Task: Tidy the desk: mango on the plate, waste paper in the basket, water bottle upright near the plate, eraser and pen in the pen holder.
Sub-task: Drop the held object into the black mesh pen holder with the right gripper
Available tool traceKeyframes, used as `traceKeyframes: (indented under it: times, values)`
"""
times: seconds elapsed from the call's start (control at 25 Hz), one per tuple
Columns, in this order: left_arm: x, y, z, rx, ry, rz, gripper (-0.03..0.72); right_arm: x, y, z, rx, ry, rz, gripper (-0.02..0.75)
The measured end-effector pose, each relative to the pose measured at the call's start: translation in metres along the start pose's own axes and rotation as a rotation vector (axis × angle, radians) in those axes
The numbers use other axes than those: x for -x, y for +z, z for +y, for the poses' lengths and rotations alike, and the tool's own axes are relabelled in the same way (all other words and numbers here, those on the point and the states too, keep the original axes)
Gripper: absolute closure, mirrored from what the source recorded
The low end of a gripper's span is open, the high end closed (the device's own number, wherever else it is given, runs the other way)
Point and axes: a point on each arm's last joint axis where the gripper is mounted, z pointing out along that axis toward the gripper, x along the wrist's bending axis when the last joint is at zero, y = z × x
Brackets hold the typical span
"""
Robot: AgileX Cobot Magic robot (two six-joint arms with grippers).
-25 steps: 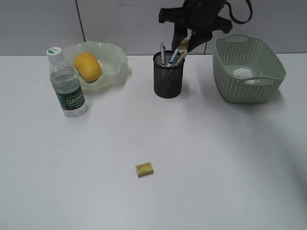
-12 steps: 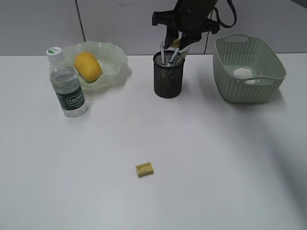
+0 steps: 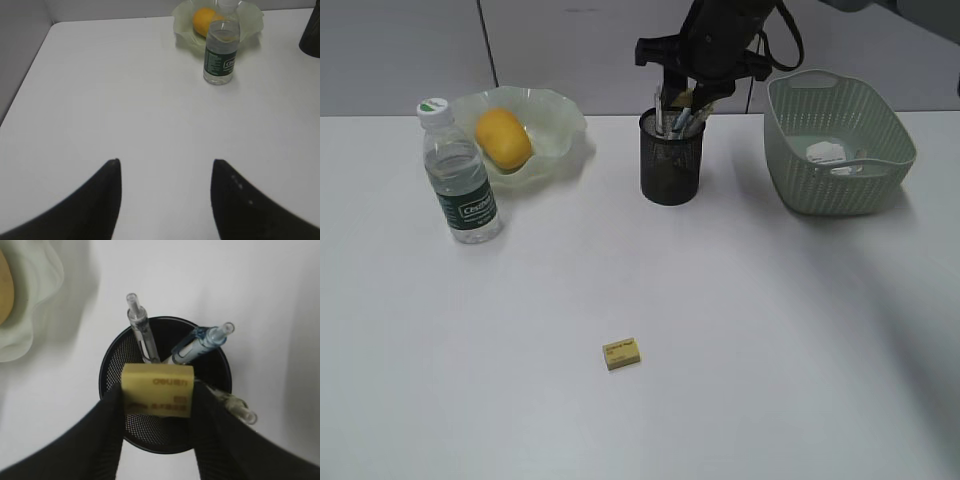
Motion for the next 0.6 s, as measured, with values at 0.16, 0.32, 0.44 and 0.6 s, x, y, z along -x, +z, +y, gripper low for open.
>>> traceKeyframes:
  times: [0.16,0.32,0.44,0.6]
  values:
    - [0.000,0.000,0.000,0.000,0.000,0.000,0.253,-0.001,-0.001,0.002,0.023,0.000,0.007,0.283]
    - [0.000,0.000,0.000,0.000,0.000,0.000,0.253,-0.001,-0.001,0.003,0.032,0.000,0.010,0.209]
    - [0.000,0.000,0.000,0.000,0.000,0.000,0.253,-0.003,-0.004,0.005,0.036,0.003,0.018,0.201]
    - [0.000,0.000,0.000,0.000,0.000,0.000,0.253,-0.009,-0.022,0.015,0.050,0.005,0.040,0.197]
